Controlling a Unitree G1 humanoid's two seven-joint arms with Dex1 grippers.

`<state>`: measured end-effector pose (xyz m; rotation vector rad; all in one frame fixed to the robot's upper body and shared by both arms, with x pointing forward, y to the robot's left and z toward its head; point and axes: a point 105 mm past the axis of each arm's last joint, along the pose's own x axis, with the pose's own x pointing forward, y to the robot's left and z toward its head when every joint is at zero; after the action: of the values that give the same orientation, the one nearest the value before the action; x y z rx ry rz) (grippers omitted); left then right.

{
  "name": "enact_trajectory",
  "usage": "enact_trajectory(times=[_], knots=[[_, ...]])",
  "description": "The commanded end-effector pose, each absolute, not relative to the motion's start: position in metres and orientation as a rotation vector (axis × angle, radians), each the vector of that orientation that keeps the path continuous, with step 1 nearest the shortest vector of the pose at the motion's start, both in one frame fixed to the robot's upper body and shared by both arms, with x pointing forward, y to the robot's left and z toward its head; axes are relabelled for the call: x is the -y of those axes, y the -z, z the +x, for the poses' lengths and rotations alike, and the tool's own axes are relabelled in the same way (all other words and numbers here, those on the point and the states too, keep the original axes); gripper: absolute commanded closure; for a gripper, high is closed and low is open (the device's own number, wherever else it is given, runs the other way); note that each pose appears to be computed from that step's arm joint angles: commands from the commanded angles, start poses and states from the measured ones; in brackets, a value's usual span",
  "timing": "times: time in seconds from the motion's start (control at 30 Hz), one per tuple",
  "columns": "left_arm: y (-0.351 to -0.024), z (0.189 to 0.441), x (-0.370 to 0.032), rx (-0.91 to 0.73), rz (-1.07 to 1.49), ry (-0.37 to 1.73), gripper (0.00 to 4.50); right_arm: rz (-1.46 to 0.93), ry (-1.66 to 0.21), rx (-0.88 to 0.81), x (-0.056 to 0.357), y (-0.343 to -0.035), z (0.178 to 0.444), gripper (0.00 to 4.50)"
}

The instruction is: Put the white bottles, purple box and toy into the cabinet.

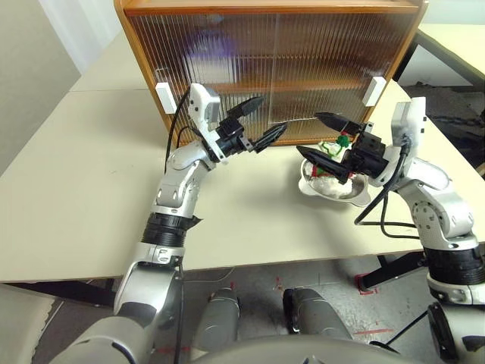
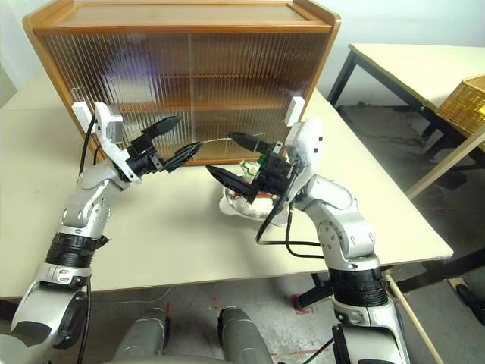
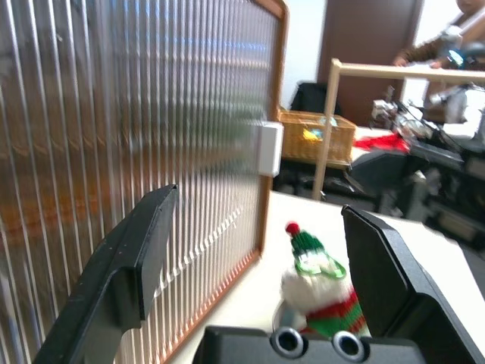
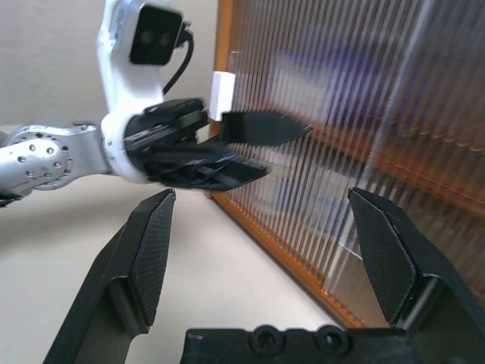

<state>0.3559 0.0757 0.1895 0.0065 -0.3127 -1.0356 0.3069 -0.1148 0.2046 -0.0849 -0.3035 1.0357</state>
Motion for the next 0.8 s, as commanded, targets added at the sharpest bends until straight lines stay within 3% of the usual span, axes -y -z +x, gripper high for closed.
enact_trajectory(times=[0.03, 0.37, 0.57, 0.67, 0.8], knots=[[-0.18, 0.354, -0.086, 0.265, 0.022, 1.073, 0.03, -0.085, -0.976, 0.308, 0.125, -0.206, 0.308, 0.0], [-0.178, 0.347, -0.107, 0.224, 0.035, 1.14, 0.03, -0.112, -0.736, 0.29, 0.164, -0.206, 0.323, 0.0], [-0.179, 0.342, -0.111, 0.23, 0.03, 1.15, 0.03, -0.127, -0.486, 0.292, 0.212, -0.205, 0.341, 0.0], [-0.179, 0.342, -0.112, 0.23, 0.028, 1.147, 0.0, -0.14, -0.428, 0.283, 0.223, -0.202, 0.349, 0.63], [-0.179, 0.34, -0.112, 0.233, 0.02, 1.152, 0.0, -0.136, -0.403, 0.281, 0.227, -0.199, 0.357, 2.14]])
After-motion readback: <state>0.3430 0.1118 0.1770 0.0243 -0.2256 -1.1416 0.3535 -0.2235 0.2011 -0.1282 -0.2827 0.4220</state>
